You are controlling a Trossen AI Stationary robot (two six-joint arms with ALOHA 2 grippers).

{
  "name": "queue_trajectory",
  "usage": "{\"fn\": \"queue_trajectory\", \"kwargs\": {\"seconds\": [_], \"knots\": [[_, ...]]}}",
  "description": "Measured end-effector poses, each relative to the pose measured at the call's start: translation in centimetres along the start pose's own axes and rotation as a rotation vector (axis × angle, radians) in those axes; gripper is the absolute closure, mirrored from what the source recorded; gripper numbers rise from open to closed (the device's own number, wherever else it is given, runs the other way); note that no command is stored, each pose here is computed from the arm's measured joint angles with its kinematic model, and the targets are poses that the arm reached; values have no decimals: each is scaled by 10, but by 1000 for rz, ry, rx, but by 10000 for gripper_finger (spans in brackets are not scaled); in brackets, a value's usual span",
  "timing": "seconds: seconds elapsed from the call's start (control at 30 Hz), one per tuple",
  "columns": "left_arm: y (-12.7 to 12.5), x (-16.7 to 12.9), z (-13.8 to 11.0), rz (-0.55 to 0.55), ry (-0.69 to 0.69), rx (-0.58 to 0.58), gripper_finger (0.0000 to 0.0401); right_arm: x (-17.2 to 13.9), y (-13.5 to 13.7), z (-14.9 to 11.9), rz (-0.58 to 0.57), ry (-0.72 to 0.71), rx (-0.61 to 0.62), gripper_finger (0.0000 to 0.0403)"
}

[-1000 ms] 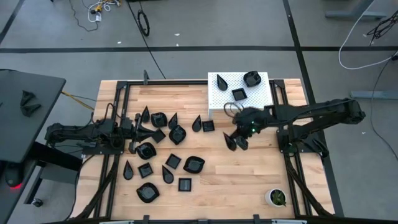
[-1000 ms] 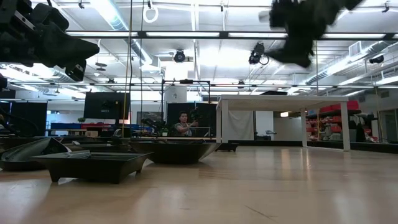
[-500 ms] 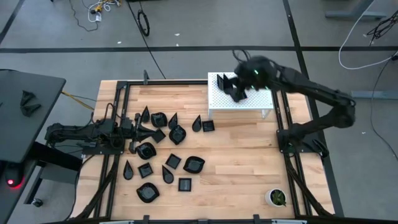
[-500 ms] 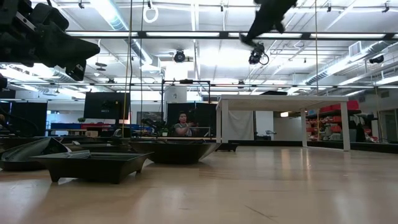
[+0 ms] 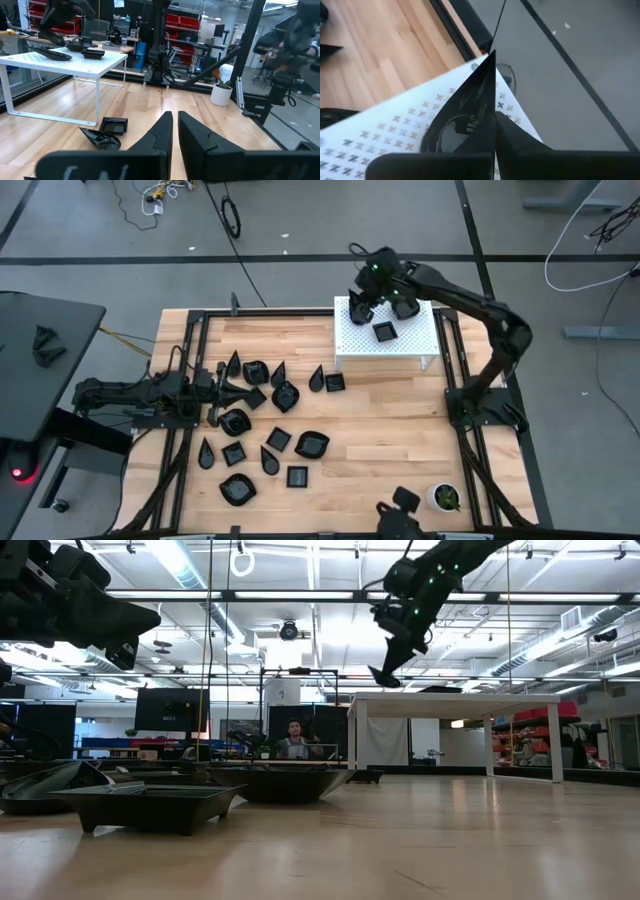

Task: Pick & Place Mini shaped plates
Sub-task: Stack the black drop shaped plate on the black drop shaped plate on the shelf

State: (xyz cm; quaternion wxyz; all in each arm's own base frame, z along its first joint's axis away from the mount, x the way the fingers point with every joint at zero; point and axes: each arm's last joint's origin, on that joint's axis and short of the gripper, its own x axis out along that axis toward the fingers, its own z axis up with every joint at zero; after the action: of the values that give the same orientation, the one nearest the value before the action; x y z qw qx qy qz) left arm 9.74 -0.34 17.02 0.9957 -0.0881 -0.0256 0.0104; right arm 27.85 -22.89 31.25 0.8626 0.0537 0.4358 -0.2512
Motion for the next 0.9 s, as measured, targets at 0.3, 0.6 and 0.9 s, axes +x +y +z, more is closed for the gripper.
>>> {"fn": "queue_trajectory", "kwargs": {"seconds": [0.3, 0.6, 0.9], "knots": [[0, 0, 0, 0, 0, -5, 369, 4, -1, -1, 4, 13, 26, 401], [0, 0, 0, 0, 0, -2, 369, 7, 1, -4, 53, 16, 51, 401], [0, 0, 0, 0, 0, 0, 369, 19, 3, -14, 58, 24, 49, 401]]}}
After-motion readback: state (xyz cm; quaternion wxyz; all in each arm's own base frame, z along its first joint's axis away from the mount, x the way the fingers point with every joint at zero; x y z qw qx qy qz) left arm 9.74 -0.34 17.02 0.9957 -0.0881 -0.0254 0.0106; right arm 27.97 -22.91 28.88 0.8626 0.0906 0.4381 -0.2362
